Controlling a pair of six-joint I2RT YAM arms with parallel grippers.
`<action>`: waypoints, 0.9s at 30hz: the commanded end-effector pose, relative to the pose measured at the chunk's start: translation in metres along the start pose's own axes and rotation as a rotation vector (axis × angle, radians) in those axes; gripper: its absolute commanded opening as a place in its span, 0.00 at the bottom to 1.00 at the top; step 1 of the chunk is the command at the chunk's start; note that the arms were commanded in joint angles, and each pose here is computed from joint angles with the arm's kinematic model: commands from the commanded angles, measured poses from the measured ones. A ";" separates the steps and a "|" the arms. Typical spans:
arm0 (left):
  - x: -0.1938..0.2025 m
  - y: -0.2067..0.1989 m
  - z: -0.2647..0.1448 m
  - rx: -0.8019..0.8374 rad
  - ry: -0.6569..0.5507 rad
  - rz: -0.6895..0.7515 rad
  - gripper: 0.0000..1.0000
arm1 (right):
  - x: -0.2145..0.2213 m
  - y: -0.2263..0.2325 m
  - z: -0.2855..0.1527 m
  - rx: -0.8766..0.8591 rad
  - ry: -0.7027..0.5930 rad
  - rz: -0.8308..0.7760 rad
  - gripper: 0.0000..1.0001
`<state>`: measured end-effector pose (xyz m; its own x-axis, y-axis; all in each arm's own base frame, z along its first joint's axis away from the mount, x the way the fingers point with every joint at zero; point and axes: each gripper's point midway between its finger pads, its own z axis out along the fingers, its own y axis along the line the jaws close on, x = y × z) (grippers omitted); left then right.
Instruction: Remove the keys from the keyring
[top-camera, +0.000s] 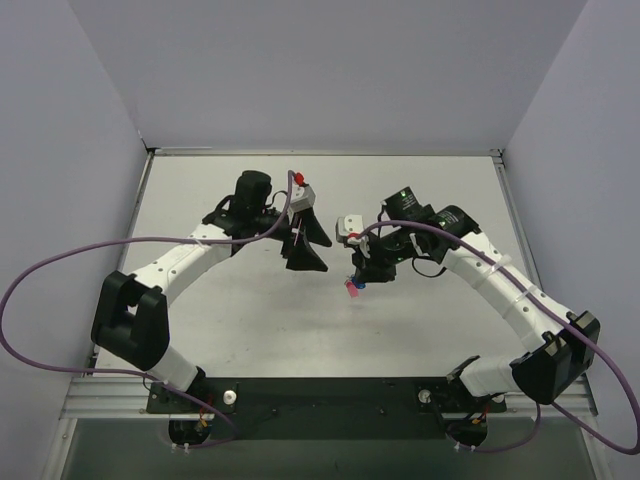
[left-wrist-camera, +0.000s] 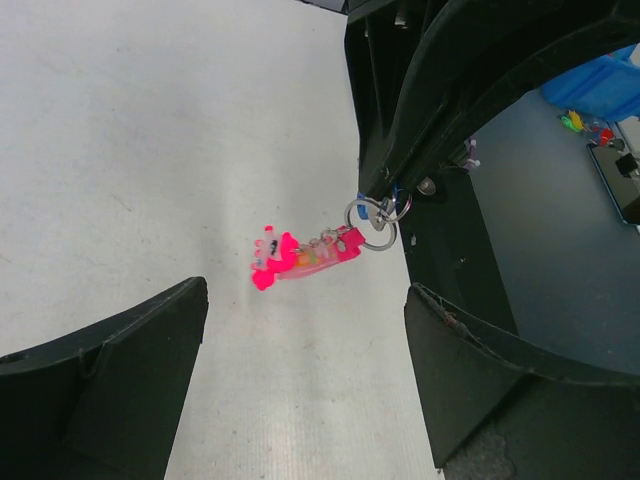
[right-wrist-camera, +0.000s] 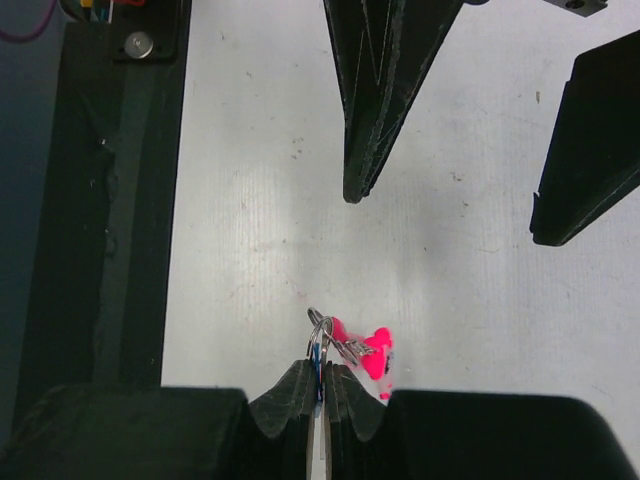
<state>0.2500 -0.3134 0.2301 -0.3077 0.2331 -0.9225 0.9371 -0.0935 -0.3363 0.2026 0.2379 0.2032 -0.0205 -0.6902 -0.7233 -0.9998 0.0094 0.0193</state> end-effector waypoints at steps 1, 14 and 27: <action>-0.001 -0.012 0.001 0.073 -0.015 0.056 0.89 | 0.009 0.000 -0.004 0.019 0.057 -0.081 0.00; 0.023 -0.017 0.031 0.061 0.072 0.119 0.90 | 0.011 0.017 -0.001 -0.054 0.050 -0.105 0.00; 0.019 -0.007 0.040 0.106 0.079 0.102 0.90 | 0.010 0.041 -0.011 -0.119 0.037 -0.153 0.00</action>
<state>0.2219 -0.3394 0.1886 -0.2633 0.3289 -0.9069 0.9293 -0.1661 -0.3300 0.1819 0.2243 0.1948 0.1021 -0.7352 -0.6702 -0.9926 -0.1193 -0.0204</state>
